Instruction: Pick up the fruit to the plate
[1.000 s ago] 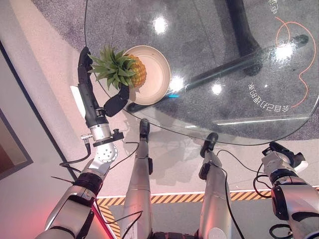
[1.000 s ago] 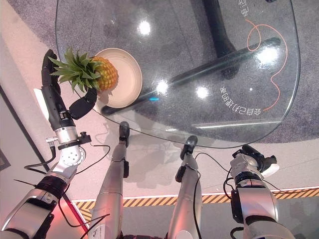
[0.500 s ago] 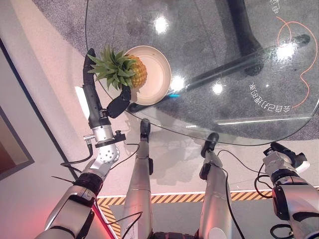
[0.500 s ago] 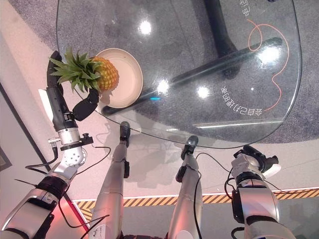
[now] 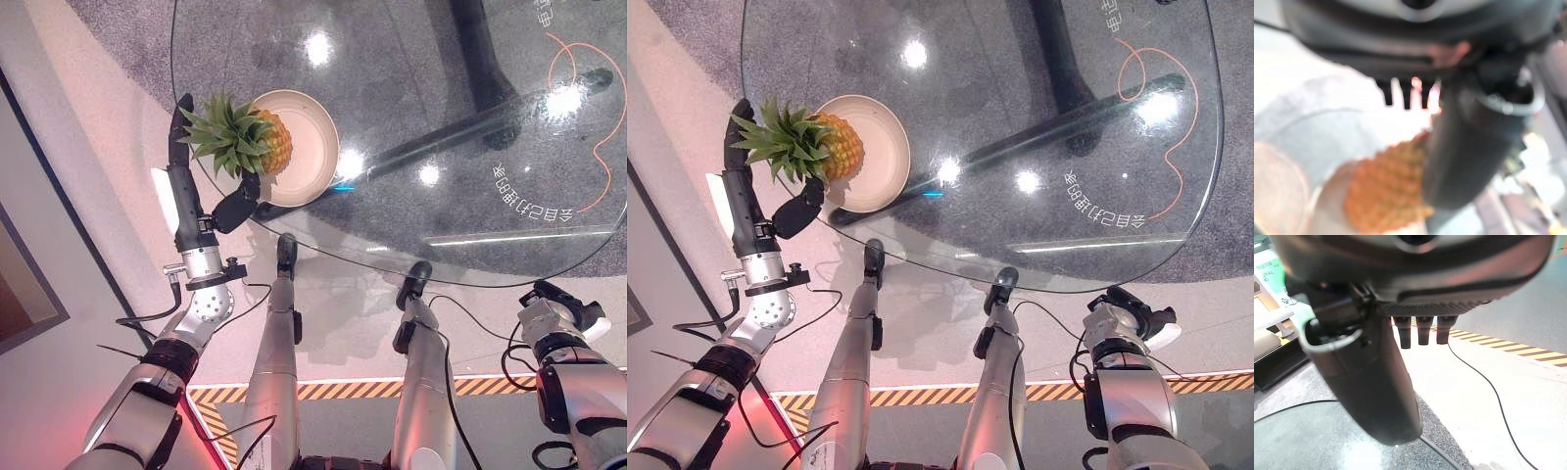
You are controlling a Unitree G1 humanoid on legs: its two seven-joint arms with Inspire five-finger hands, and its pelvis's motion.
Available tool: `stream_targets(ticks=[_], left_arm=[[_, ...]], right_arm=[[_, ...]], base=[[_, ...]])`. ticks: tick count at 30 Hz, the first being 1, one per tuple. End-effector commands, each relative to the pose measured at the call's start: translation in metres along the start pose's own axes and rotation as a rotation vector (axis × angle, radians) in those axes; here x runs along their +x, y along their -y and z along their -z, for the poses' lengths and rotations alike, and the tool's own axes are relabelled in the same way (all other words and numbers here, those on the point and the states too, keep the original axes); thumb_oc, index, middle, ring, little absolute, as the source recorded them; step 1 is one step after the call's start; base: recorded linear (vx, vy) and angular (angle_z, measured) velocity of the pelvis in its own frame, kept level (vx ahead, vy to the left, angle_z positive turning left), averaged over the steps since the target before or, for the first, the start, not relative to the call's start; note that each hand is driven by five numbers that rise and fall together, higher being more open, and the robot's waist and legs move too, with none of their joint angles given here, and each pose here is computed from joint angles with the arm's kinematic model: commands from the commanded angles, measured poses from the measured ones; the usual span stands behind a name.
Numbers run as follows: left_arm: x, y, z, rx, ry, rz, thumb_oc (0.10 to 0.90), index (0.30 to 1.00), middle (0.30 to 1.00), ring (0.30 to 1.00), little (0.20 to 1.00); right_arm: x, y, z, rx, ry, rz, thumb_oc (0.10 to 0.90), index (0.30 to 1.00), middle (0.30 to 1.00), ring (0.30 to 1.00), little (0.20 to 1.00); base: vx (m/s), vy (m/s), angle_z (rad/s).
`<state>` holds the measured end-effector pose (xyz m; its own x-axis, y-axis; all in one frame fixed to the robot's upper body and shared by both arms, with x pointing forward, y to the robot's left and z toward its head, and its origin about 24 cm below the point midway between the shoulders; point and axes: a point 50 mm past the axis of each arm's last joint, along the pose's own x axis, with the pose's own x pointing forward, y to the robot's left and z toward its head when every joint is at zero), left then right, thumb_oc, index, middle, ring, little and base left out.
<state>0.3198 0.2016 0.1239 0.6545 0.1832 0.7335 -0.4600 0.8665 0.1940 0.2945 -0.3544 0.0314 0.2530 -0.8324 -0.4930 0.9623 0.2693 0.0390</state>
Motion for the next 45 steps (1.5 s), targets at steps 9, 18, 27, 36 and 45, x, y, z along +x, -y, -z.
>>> stream_targets(ticks=[9, 18, 27, 36, 45], left_arm=[[0.007, -0.001, -0.014, -0.037, 0.085, -0.02, 0.8, 0.9, 0.9, 0.9, 0.9], [0.001, 0.001, -0.011, -0.035, 0.063, 0.003, 0.8, 0.9, 0.9, 0.9, 0.9], [-0.002, 0.0, -0.011, -0.038, 0.062, 0.017, 0.8, 0.9, 0.9, 0.9, 0.9], [-0.002, 0.003, -0.019, -0.077, 0.101, 0.025, 0.8, 0.9, 0.9, 0.9, 0.9], [0.008, 0.001, -0.03, -0.116, 0.158, 0.004, 0.8, 0.9, 0.9, 0.9, 0.9]], right_arm=[[0.024, 0.044, -0.019, -0.011, 0.062, 0.138, 0.8, 0.9, 0.9, 0.9, 0.9], [0.024, 0.045, -0.02, -0.007, 0.062, 0.143, 0.8, 0.9, 0.9, 0.9, 0.9], [0.026, 0.049, -0.019, -0.009, 0.059, 0.144, 0.8, 0.9, 0.9, 0.9, 0.9], [0.025, 0.047, -0.018, -0.009, 0.056, 0.144, 0.8, 0.9, 0.9, 0.9, 0.9], [0.026, 0.048, -0.018, -0.009, 0.05, 0.142, 0.8, 0.9, 0.9, 0.9, 0.9]], base=[[0.0, 0.0, 0.0], [0.0, 0.0, 0.0], [0.0, 0.0, 0.0], [0.0, 0.0, 0.0], [0.0, 0.0, 0.0]])
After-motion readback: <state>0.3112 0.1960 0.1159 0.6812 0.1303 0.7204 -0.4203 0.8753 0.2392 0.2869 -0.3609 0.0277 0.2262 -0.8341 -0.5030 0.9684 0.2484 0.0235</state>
